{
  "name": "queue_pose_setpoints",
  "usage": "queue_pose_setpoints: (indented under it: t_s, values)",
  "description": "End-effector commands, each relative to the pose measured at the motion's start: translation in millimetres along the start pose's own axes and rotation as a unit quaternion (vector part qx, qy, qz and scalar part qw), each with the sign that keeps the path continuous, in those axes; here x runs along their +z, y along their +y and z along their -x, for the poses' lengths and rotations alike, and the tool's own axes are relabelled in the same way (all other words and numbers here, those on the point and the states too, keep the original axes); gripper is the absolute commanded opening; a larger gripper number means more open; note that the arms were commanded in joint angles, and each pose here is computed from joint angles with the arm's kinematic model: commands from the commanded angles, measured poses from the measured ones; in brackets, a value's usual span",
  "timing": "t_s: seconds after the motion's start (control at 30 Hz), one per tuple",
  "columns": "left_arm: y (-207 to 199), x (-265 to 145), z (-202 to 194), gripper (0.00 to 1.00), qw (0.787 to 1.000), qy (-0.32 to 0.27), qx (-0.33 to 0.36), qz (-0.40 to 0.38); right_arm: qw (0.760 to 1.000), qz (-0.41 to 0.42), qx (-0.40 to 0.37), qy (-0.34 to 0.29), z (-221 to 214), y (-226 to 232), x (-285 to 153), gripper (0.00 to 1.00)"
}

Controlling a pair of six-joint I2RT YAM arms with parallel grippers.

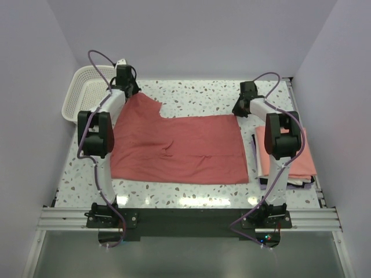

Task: Fold and stack the t-shirts
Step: Fold the tshirt

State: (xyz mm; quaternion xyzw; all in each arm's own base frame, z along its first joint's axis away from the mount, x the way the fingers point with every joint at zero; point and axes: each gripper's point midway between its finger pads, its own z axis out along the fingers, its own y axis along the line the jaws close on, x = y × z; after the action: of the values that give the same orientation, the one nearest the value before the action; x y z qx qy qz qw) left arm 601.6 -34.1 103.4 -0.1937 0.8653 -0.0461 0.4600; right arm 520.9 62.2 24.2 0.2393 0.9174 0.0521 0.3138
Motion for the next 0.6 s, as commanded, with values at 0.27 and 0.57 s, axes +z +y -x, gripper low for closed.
queue_pose_setpoints:
  t_s: [0.27,0.57]
  values:
    - [-14.0,-65.9,73.0,0.0,0.997,-0.077,-0.001,-0.024,0.998,0.007,0.005,-0.057,37.7,0.4,-63.1,0.0]
    - [3.5,-105.1,60.0,0.0,0.997,-0.068,-0.025,-0.006,0.999,0.01,0.014,-0.047,17.0,-12.2,-84.4,0.0]
